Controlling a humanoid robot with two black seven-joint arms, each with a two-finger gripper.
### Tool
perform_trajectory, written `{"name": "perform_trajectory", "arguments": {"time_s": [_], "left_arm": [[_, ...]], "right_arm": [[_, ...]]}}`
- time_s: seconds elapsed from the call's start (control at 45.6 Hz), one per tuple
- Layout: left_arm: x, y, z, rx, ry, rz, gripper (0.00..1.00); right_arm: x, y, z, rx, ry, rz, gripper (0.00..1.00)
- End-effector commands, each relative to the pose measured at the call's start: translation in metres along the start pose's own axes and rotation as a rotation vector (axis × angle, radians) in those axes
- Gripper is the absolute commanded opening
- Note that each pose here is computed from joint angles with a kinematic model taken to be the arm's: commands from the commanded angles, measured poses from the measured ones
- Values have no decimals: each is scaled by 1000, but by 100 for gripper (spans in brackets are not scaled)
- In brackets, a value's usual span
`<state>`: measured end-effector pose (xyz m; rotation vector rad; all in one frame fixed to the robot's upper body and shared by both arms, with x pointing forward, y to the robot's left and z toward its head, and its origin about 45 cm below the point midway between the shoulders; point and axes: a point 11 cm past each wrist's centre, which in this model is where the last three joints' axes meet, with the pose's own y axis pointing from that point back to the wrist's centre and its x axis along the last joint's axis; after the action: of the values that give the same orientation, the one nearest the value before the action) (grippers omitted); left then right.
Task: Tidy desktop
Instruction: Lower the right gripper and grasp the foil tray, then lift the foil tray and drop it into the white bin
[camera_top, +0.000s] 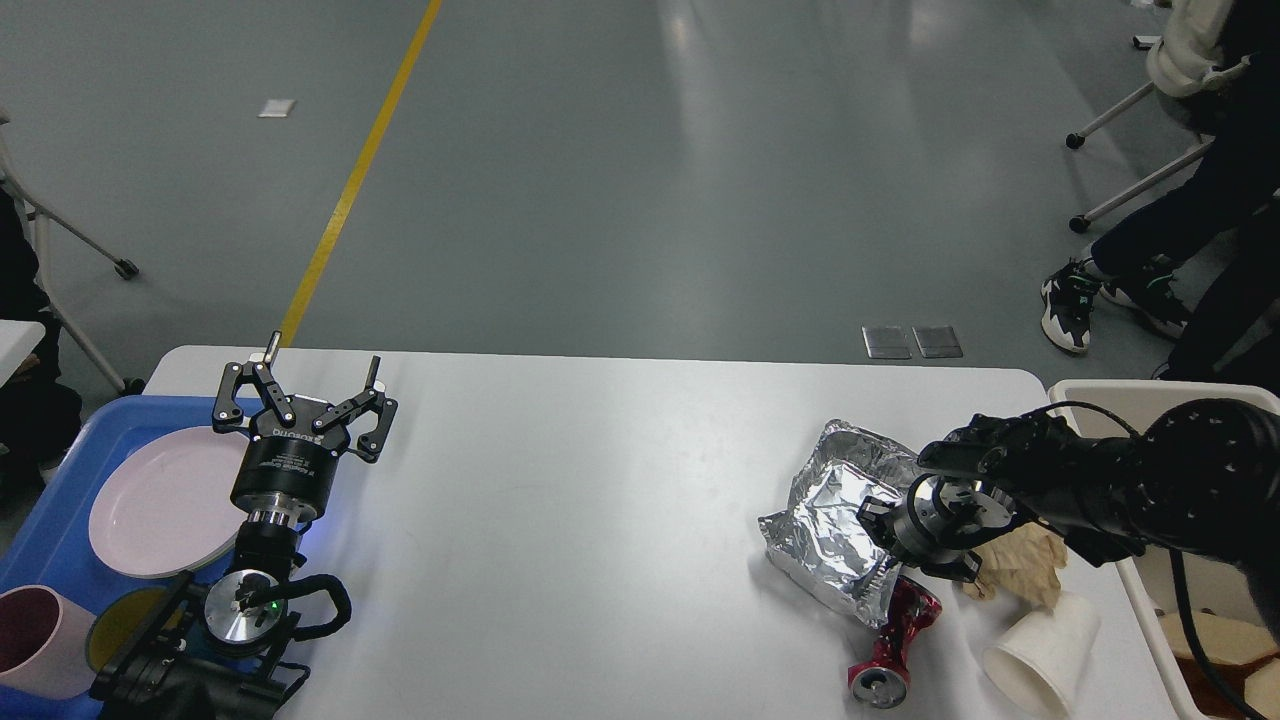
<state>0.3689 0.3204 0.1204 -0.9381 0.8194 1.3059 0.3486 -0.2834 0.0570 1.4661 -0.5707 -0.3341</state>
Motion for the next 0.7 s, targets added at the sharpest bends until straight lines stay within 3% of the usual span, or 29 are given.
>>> {"name": "perform_trajectory", "arguments": {"time_s": [0.0,0.197,0.679], "left_arm": [[0,0,0,0,0,0,97],[0,0,0,0,0,0,97],[0,0,0,0,0,0,97]], "right_arm": [[2,3,-2,-4,4,3,0],[14,43,-24,43,27,-10,0],[66,219,-3,59,112,-34,0]]}}
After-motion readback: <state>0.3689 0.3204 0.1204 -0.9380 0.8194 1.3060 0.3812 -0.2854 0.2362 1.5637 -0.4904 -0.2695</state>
